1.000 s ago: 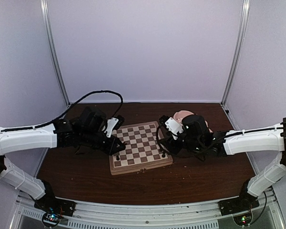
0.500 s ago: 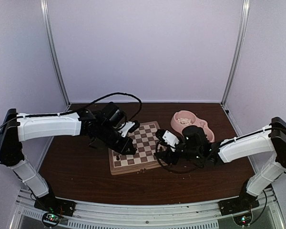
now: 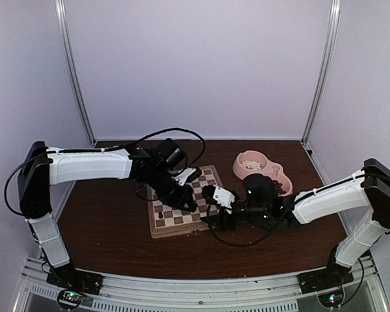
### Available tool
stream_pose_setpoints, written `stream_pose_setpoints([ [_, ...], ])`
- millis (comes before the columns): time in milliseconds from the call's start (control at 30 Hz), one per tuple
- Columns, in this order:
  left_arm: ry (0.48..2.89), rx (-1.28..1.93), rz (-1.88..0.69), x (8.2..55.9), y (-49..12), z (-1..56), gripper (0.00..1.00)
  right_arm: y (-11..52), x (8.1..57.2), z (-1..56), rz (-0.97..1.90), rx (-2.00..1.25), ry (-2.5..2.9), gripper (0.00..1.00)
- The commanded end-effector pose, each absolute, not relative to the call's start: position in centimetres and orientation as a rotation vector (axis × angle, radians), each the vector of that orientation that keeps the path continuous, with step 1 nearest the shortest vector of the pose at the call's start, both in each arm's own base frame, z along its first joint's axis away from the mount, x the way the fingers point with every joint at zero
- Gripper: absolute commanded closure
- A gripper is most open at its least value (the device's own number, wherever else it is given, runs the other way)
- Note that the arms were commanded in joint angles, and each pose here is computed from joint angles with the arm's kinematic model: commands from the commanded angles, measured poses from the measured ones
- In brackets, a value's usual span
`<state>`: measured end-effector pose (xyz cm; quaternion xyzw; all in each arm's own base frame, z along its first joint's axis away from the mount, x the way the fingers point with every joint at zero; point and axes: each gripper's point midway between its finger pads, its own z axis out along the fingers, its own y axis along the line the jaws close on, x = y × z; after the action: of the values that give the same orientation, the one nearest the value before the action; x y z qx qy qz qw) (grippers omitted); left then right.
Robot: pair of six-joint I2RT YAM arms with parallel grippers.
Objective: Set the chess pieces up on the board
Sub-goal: Place the pawn on the chessboard.
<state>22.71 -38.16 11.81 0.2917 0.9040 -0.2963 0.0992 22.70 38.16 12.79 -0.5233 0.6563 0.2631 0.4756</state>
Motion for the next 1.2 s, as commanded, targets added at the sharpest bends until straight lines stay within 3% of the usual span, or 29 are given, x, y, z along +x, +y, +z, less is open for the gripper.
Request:
stream_pose_setpoints([
  [0,2.766,0.861,-0.707,23.8,-37.2,11.0,0.92,38.6,22.7,13.1,0.614,-1.300,1.551,0.37],
  [600,2.858,1.057,0.159,29.4,-32.0,8.4,0.91,34.7,25.0,16.3,0.425,-1.073,1.552,0.44],
  [933,2.920,1.136,0.269,29.8,-30.6,7.0,0.87,33.5,25.4,16.7,0.370,-1.029,1.549,0.44],
  [1067,2.925,1.141,0.180,29.7,-31.7,6.9,0.75,33.5,25.4,16.7,0.364,-1.036,1.549,0.43],
  [1167,2.920,1.135,0.144,29.9,-32.2,6.8,0.72,33.1,25.6,16.9,0.343,-1.022,1.551,0.43],
])
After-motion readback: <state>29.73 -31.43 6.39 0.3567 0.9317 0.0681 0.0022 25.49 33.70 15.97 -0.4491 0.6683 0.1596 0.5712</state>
